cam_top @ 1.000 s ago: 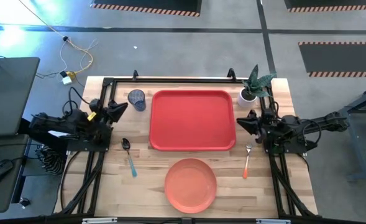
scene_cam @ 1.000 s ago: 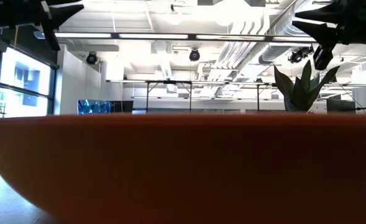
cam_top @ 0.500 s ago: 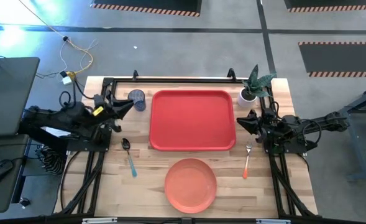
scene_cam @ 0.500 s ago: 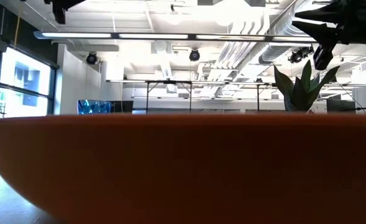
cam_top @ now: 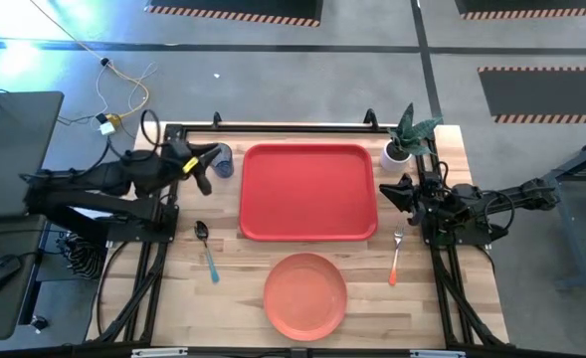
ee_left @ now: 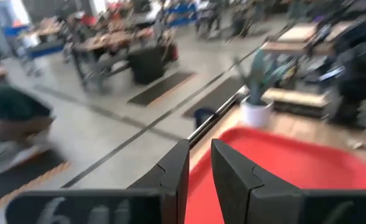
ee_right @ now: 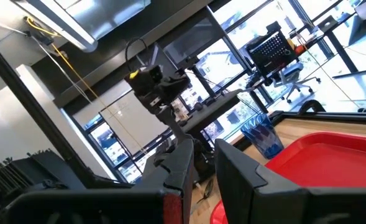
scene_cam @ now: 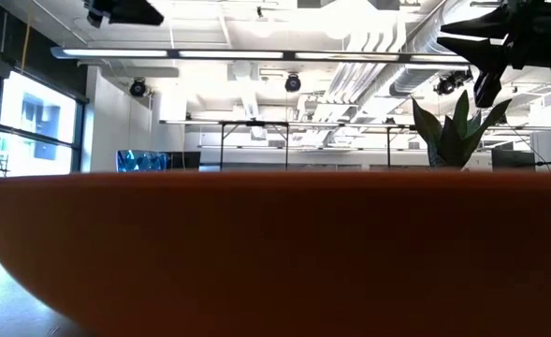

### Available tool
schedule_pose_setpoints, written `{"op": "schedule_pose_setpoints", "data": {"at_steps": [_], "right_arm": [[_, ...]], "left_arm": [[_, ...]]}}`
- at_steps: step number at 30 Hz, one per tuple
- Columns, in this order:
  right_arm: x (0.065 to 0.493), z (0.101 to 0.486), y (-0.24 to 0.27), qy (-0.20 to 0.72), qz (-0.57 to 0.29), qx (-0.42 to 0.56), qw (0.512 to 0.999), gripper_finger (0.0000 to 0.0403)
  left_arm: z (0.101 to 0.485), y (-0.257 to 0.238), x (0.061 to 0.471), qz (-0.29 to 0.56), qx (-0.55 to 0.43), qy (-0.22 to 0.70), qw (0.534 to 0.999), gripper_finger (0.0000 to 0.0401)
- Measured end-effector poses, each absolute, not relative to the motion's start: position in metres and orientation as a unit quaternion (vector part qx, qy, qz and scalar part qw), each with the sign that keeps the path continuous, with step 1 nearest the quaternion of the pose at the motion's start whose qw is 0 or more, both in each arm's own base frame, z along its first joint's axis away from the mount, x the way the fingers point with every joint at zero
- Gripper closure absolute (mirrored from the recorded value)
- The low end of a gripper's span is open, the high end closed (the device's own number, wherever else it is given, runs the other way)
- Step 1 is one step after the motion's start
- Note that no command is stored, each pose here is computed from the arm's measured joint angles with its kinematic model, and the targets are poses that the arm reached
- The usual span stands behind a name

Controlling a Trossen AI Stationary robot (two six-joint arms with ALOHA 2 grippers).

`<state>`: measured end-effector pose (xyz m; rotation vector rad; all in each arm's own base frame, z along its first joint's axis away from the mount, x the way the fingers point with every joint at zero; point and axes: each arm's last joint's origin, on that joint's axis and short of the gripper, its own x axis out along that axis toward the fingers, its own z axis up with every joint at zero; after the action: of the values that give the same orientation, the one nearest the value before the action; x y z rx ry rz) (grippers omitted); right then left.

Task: Pick and place plate/cup/fork/spoon on tray
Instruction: Put the blue cup on the red serving tray

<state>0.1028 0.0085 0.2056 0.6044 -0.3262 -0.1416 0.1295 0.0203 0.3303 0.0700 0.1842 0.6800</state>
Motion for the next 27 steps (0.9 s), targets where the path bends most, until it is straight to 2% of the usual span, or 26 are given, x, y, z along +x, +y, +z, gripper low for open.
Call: {"op": "schedule_pose_setpoints", "data": {"at_steps": [8,27], "right_arm": [[0.103,0.206,0.009,-0.160,-0.070,0.296,0.939,0.0345],[0.103,0.206,0.008,-0.161,-0.068,0.305,0.936,0.0345]], "left_arm": [[0.332,0.043,0.135,0.366,0.012,0.186,0.912,0.0343],[0.285,0.091,0.166,0.381,-0.116,0.334,0.854,0.0343]]}}
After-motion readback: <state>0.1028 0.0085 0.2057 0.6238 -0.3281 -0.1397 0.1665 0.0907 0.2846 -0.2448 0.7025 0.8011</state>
